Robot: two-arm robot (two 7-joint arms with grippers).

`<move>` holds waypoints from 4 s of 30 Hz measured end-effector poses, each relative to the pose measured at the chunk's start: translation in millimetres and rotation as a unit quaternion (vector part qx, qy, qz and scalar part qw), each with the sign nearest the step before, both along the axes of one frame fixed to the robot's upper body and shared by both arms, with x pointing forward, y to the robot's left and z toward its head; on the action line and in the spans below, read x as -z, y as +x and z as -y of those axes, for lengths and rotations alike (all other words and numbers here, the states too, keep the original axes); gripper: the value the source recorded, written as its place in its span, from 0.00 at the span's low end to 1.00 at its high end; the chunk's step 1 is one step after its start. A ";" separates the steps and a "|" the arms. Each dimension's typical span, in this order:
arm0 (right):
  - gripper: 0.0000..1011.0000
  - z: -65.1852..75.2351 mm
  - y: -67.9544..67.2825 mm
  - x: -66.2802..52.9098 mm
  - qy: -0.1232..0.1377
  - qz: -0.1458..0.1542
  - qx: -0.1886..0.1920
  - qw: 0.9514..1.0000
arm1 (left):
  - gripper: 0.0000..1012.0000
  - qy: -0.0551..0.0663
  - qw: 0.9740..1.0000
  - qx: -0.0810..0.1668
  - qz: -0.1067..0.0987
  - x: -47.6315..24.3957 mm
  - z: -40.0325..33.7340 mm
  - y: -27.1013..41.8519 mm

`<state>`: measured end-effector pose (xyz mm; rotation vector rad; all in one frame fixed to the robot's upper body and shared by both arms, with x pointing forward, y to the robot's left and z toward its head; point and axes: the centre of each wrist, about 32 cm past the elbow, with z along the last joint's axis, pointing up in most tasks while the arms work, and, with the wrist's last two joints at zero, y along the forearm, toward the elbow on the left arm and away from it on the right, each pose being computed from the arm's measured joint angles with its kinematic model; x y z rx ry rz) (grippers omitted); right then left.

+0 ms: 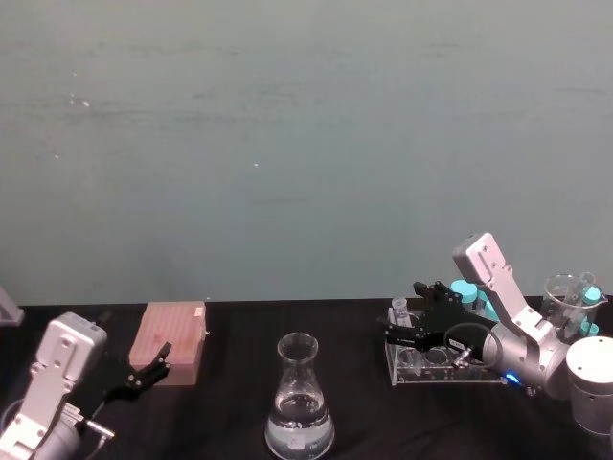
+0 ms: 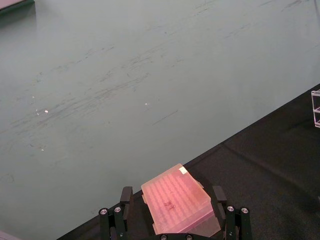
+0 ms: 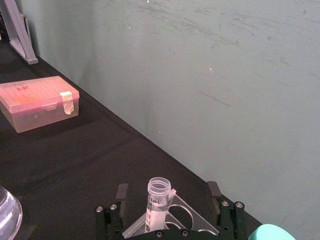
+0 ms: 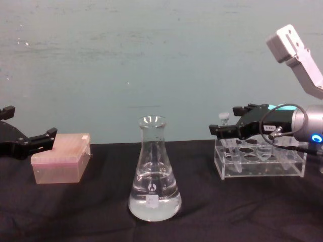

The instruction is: Pour the liquid from the test tube into the beaker using one hand.

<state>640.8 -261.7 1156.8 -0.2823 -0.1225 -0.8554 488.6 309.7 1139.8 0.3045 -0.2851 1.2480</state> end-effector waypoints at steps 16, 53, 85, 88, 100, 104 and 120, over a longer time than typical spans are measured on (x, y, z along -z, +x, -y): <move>0.59 0.2 -0.2 0.2 0.000 -0.001 0.000 1.000 | 0.99 0.000 1.000 0.000 0.000 0.0 0.0 0.0; 0.22 2.7 -8.3 -13.7 0.014 0.013 -0.005 1.000 | 0.99 0.000 1.000 0.000 0.000 0.0 0.0 0.0; 0.22 -3.7 -31.8 -56.7 0.016 0.135 -0.028 0.990 | 0.99 0.000 1.000 0.000 0.000 0.0 0.0 0.0; 0.22 -7.2 -34.3 -57.0 0.004 0.153 -0.032 0.988 | 0.99 0.000 1.000 0.000 0.000 0.0 0.0 0.0; 0.22 -20.3 -39.9 -56.5 -0.037 0.205 -0.044 0.977 | 0.99 0.000 1.000 0.000 0.000 0.0 0.0 0.0; 0.22 -25.1 -41.6 -57.4 -0.047 0.219 -0.051 0.973 | 0.99 0.000 1.000 0.000 0.000 0.0 0.0 0.0; 0.22 -44.3 -49.0 -56.1 -0.072 0.250 -0.092 0.961 | 0.99 0.000 1.000 0.000 0.000 0.0 0.0 0.0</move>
